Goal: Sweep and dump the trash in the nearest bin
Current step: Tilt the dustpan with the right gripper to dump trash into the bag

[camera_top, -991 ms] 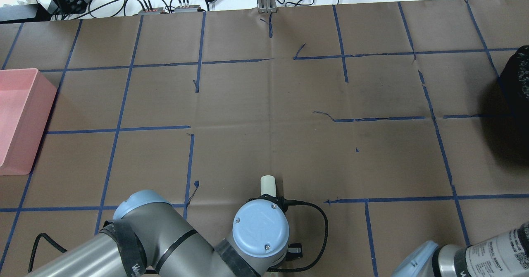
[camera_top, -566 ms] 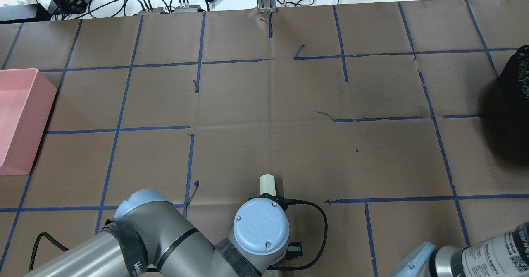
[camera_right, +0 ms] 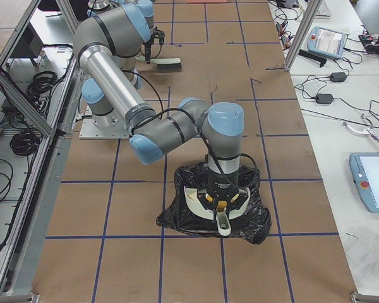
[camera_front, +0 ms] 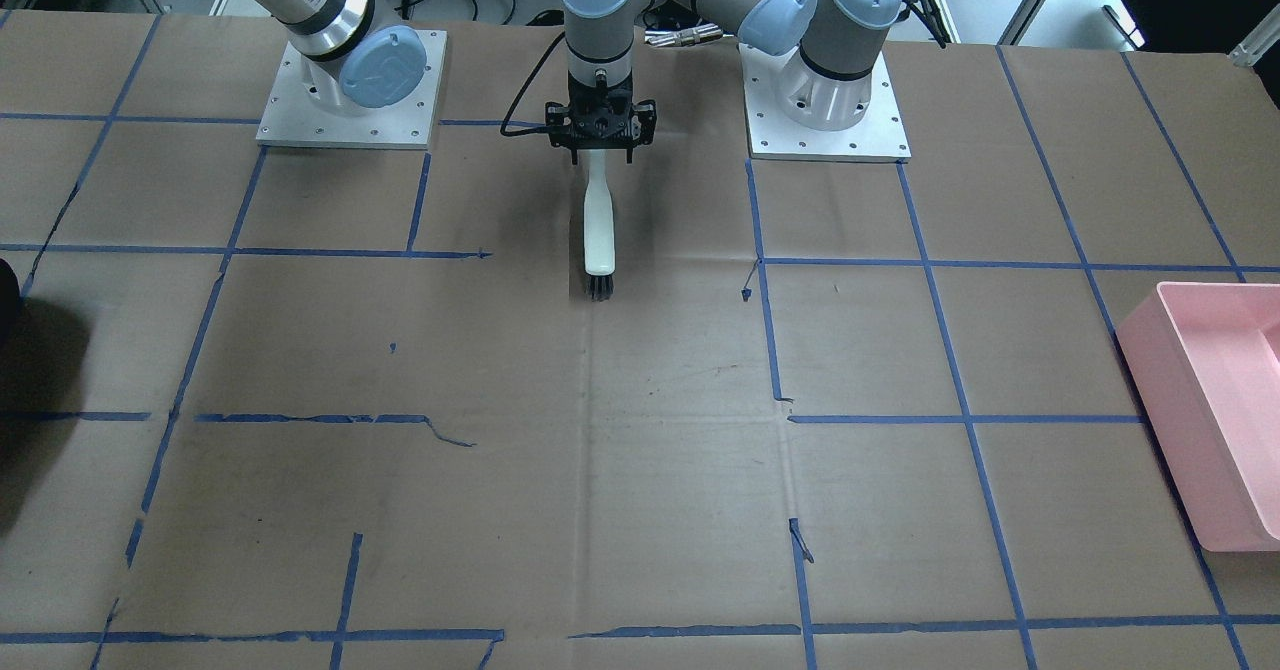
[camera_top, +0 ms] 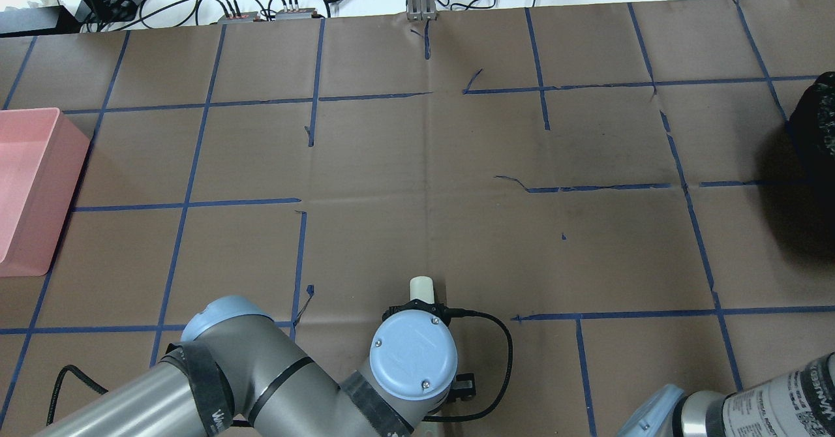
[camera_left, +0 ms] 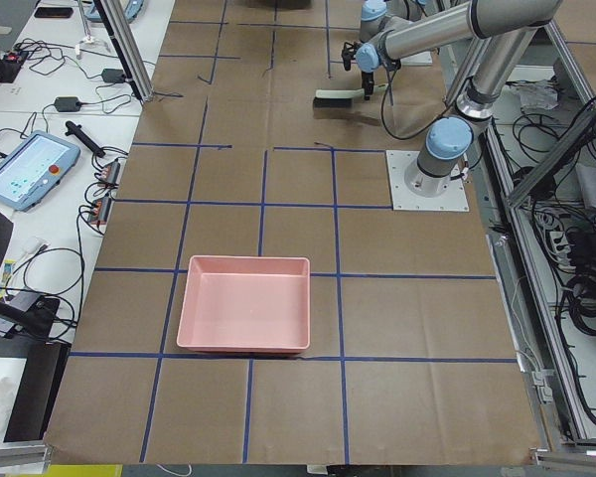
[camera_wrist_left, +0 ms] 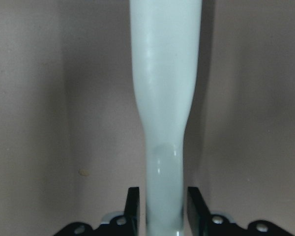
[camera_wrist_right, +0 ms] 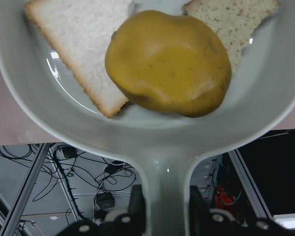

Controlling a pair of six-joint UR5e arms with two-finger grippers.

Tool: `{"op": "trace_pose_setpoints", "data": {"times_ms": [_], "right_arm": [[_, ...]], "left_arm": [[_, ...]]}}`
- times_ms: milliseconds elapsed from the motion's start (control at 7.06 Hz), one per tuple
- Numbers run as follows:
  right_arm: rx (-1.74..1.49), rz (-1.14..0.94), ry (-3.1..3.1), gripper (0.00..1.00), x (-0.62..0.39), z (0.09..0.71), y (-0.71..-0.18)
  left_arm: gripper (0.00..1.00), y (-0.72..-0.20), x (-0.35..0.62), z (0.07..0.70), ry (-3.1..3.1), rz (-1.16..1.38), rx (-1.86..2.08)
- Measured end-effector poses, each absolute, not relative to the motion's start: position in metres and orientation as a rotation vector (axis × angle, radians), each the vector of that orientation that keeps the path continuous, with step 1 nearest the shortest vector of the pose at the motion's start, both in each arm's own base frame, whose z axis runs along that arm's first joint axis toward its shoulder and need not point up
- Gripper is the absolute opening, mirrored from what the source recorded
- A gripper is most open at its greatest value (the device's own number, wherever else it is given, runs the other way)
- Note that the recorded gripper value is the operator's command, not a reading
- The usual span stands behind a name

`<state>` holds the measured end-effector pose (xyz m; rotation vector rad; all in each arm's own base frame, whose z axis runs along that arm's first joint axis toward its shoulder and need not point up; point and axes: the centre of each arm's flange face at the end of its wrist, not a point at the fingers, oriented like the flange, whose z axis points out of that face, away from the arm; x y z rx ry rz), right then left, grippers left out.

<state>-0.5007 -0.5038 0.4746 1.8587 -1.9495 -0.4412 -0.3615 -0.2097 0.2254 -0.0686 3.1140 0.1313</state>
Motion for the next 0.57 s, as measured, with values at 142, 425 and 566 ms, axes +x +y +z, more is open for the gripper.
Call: {"op": "trace_pose_setpoints", "data": {"times_ms": [142,425,566], "right_arm": [[1.824,-0.458,-1.932,0.0,-0.494,0.473,-0.497],[1.759,-0.482,-1.892,0.0,-0.486,0.466,-0.491],[1.74,-0.497,-1.88,0.0,-0.484,0.466,-0.49]], "left_arm": [[0.9,-0.217,-0.364,0.236,3.129,0.093,-0.075],[0.92,-0.267,-0.36,0.273,3.18,-0.013,-0.017],[0.93,-0.298,-0.349,0.293,3.192,-0.061,0.068]]}}
